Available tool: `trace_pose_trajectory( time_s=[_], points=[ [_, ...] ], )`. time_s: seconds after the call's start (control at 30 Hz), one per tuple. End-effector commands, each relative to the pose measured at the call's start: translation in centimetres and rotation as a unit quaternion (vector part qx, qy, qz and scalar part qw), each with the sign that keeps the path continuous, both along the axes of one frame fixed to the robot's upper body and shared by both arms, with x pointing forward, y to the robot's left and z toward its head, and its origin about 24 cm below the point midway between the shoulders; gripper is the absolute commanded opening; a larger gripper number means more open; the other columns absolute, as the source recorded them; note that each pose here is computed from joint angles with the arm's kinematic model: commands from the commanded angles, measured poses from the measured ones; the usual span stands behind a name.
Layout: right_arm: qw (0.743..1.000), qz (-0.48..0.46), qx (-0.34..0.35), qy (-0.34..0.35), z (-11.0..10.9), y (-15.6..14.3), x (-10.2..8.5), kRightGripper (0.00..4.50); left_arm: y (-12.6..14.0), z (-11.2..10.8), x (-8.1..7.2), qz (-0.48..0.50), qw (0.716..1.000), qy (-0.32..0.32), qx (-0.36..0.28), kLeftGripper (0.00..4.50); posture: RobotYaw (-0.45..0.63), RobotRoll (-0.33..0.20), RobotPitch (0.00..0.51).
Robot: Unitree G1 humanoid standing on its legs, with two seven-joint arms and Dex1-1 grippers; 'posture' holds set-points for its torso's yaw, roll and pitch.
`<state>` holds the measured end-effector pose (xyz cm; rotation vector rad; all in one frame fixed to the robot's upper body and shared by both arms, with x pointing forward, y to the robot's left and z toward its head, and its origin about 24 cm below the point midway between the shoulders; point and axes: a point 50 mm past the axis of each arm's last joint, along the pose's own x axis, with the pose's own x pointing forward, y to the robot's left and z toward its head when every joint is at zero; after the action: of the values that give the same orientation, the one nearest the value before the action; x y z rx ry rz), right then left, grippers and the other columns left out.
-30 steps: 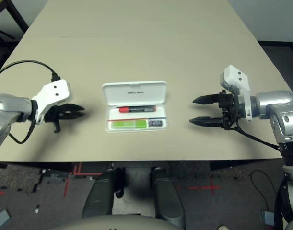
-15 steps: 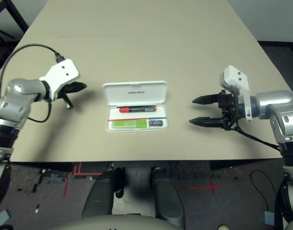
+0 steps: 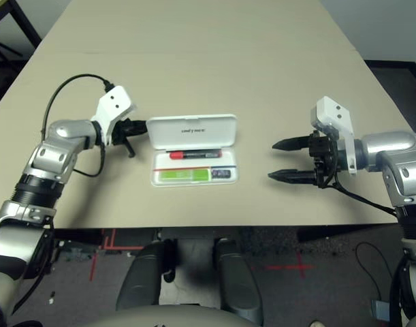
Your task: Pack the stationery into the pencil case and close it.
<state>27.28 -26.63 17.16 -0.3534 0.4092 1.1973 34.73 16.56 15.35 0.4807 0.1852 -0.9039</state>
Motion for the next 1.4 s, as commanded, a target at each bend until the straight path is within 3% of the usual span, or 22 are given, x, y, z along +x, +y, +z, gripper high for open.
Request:
trace_pose_trajectory(
  time_s=[0.03, 0.3, 0.5, 1.17, 1.4],
  points=[
    [1.0, 0.002, -0.006, -0.001, 0.0, -0.1, -0.1, 4.5, -0.9, 0.6, -0.5, -0.038, 0.999, 0.002, -0.019, 0.02, -0.01, 0.0, 0.188],
    [1.0, 0.004, -0.013, 0.001, -0.4, -0.2, -0.1, 4.5, -2.2, 1.2, -2.8, -0.139, 0.99, 0.021, -0.008, 0.02, -0.01, 0.0, 0.193],
    [1.0, 0.006, -0.02, 0.002, -0.7, -0.3, -0.1, 4.5, -3.5, 0.5, -4.9, -0.198, 0.979, 0.055, 0.005, 0.02, -0.01, 0.0, 0.194],
    [0.999, 0.018, -0.027, 0.001, -1.5, 0.2, 0.2, 4.5, -4.4, -4.0, -5.6, -0.218, 0.967, 0.109, 0.068, 0.02, -0.01, 0.0, 0.203],
    [1.0, 0.016, -0.019, -0.006, -1.9, 0.6, 0.3, 4.5, -3.8, -4.1, -6.4, -0.209, 0.97, 0.121, 0.027, 0.02, 0.0, 0.0, 0.211]
  ],
)
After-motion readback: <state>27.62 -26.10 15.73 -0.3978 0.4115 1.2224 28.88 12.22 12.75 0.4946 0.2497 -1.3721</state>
